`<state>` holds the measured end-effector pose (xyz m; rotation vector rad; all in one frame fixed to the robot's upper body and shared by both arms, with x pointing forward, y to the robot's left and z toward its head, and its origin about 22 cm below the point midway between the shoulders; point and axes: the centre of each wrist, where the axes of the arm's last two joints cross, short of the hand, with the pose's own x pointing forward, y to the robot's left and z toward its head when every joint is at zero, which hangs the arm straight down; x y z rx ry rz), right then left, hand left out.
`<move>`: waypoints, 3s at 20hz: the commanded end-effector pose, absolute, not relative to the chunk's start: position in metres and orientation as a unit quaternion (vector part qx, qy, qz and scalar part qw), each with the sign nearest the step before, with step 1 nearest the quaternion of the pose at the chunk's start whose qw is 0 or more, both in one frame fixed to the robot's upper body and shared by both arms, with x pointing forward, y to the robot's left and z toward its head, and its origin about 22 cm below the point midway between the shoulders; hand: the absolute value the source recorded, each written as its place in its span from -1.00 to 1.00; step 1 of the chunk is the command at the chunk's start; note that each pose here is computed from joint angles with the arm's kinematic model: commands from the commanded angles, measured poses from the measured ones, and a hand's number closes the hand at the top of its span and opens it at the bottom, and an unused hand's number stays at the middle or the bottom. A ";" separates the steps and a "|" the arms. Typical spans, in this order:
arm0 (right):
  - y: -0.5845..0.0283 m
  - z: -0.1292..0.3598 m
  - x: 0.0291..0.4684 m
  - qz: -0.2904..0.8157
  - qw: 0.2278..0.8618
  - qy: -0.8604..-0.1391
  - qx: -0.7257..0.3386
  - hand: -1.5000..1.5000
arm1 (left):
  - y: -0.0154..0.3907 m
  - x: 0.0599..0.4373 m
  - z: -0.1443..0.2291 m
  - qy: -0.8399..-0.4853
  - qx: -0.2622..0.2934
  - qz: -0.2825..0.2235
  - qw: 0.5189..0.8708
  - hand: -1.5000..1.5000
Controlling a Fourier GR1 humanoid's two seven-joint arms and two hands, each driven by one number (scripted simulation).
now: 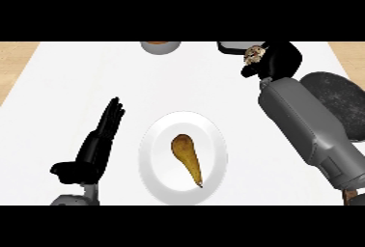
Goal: Pick the cupcake from the plate and place it in the pan
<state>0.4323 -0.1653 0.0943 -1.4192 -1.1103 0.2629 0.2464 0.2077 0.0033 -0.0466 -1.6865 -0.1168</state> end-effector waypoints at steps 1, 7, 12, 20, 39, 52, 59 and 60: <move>-0.199 0.085 0.430 -0.008 0.629 -0.470 -0.619 1.00 | 0.211 0.250 -0.008 -0.748 -0.026 -0.049 0.662 0.00; -0.267 0.070 0.416 -0.030 0.599 -0.447 -0.664 1.00 | 0.203 0.260 0.018 -0.748 -0.016 -0.048 0.661 0.00; -0.339 0.042 0.389 -0.025 0.549 -0.405 -0.731 1.00 | 0.213 0.236 0.000 -0.747 -0.026 -0.056 0.662 0.00; -0.398 0.031 0.366 -0.094 0.491 -0.415 -0.761 1.00 | 0.200 0.246 0.020 -0.751 -0.035 -0.061 0.656 0.00; -0.441 0.024 0.348 -0.074 0.702 -0.411 -0.576 -1.00 | 0.197 0.256 0.015 -0.758 -0.044 -0.073 0.646 0.00; -0.457 0.012 0.324 -0.248 0.605 -0.551 -0.518 -1.00 | 0.199 0.254 0.003 -0.747 -0.036 -0.059 0.661 0.00; -0.484 -0.005 0.275 -0.232 0.623 -0.626 -0.408 -1.00 | 0.208 0.238 0.010 -0.752 -0.026 -0.062 0.656 0.00; -0.490 -0.011 0.262 -0.223 0.624 -0.632 -0.401 -1.00 | 0.211 0.248 0.004 -0.743 -0.026 -0.057 0.666 0.00</move>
